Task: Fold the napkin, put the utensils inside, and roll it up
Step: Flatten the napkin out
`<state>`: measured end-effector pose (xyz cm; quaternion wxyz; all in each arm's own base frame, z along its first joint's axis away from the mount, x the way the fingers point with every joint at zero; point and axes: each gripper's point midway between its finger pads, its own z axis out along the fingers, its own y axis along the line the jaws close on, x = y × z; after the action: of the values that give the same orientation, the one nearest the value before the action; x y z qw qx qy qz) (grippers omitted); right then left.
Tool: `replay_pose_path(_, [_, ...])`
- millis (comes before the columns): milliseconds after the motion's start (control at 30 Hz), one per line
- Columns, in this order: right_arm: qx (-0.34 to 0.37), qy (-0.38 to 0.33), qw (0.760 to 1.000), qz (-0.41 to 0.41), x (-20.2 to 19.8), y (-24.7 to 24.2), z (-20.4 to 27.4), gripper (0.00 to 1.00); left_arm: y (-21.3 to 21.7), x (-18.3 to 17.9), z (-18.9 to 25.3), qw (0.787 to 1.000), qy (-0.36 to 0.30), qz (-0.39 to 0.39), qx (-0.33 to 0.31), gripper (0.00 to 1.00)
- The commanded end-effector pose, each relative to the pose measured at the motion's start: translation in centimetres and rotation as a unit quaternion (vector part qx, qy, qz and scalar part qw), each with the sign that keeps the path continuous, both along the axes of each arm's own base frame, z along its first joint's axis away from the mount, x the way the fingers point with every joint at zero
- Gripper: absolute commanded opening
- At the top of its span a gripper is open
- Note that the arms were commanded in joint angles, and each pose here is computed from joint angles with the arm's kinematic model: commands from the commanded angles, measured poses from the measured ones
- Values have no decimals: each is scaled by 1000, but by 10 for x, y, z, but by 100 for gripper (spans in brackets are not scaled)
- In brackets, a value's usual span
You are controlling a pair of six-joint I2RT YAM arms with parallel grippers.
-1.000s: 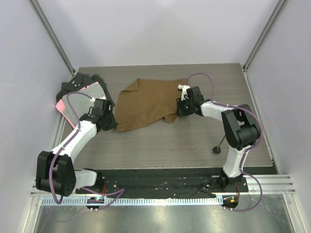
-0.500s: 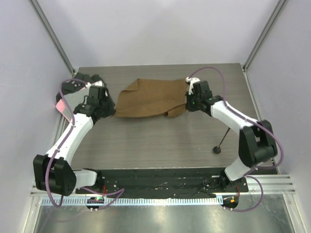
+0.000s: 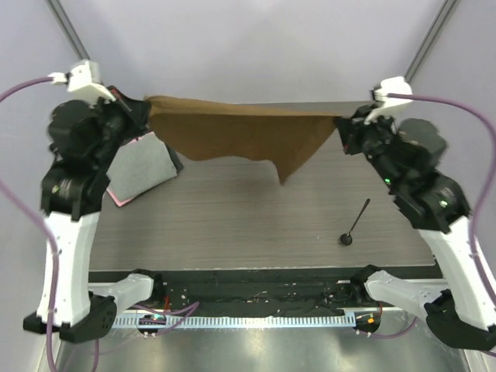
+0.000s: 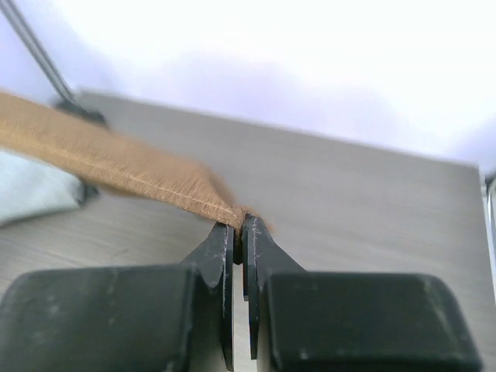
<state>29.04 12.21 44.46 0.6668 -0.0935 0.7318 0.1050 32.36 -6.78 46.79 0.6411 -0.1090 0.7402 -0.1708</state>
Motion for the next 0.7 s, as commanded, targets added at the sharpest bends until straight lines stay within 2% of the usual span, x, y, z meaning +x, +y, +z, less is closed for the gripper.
replay_pose_path(0, [11,-25,999,-27,-42,-34,39,1,19,-67,60,997,-75,6,9,0])
replay_pose_path(133, [42,-73,996,-16,-76,-50,80,1,24,-104,93,993,-120,1,-3,0])
replay_pose_path(233, [47,-74,995,-40,-73,-57,84,1,15,-110,99,990,-135,-24,-15,0])
replay_pose_path(367, [14,-31,994,-105,-37,-61,59,1,3,-69,73,995,-88,-37,-4,0])
replay_pose_path(500, [-20,-1,989,-149,0,-57,33,1,-6,-9,25,999,-12,-33,20,0])
replay_pose_path(667, [-29,12,986,-162,25,-54,20,1,-13,13,9,999,0,-39,18,0])
